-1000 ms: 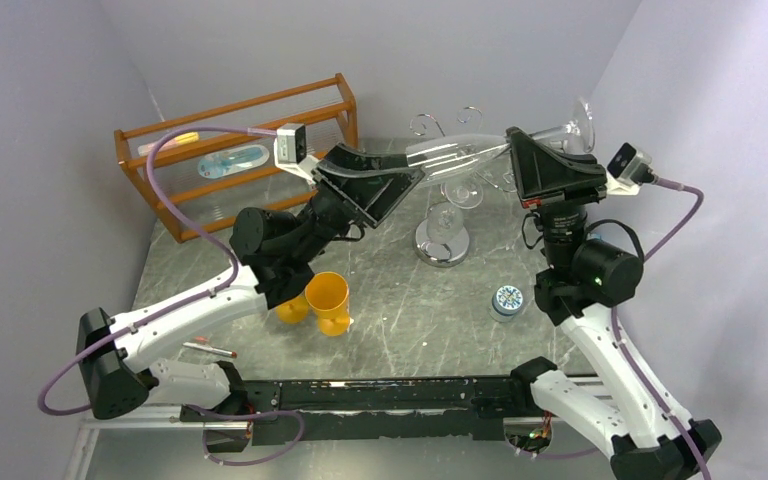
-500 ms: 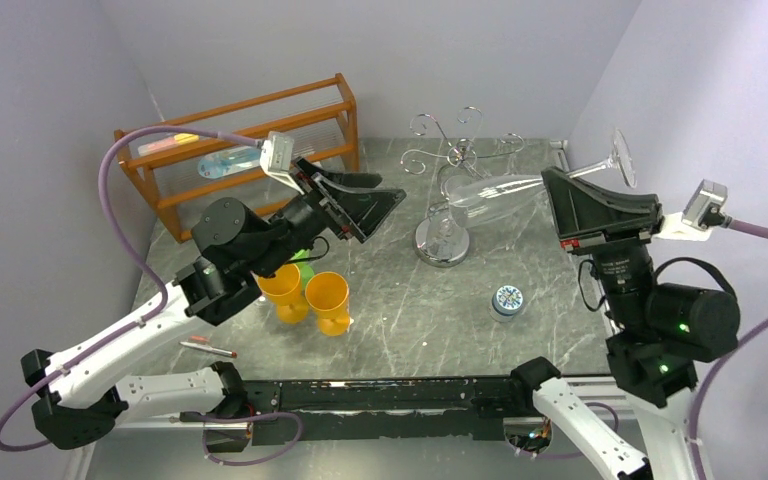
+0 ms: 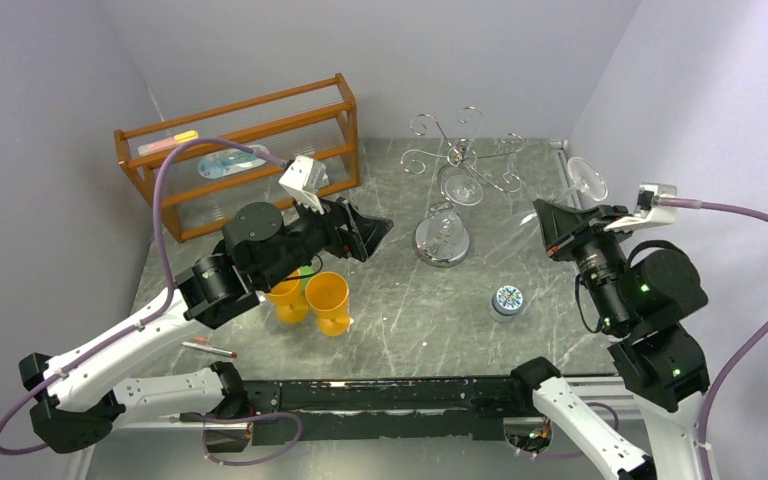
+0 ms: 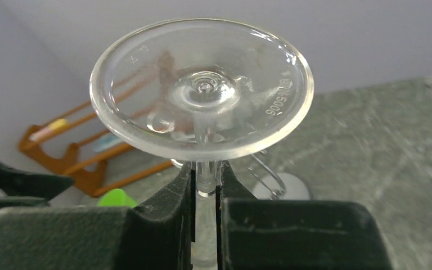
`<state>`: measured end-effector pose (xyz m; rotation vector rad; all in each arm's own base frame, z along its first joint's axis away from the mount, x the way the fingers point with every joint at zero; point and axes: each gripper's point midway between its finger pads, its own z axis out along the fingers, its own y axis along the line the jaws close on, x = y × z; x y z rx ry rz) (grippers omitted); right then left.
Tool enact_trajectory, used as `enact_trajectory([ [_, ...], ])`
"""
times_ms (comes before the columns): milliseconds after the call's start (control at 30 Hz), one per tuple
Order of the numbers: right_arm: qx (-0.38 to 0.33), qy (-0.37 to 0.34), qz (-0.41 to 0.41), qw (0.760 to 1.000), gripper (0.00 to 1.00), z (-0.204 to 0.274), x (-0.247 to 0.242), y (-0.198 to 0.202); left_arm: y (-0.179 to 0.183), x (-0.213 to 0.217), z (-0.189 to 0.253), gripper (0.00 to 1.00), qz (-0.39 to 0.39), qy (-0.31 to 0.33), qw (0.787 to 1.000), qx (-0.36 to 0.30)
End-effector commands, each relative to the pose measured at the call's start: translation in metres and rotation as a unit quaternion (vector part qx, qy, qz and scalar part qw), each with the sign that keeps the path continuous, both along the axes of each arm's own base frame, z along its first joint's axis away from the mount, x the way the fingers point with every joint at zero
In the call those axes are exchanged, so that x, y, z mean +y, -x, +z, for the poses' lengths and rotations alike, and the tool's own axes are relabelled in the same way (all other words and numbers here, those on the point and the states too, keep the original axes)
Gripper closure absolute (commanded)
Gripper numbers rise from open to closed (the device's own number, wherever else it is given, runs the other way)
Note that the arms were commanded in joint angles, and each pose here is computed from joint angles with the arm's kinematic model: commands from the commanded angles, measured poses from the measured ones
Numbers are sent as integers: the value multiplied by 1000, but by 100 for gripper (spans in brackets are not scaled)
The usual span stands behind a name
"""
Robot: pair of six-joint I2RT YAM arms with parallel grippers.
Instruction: Place the wine glass upside down on the wine glass rack
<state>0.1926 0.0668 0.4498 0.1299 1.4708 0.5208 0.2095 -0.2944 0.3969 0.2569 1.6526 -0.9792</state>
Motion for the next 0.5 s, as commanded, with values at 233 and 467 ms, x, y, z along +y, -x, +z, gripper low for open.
enact_trajectory([
  [233, 112, 85, -182, 973, 100, -89, -54, -36, -1, -1, -32, 11, -18, -53, 998, 24],
  [467, 115, 98, -193, 970, 100, -103, -42, -75, 10, -31, -31, 10, -88, -7, 995, 42],
])
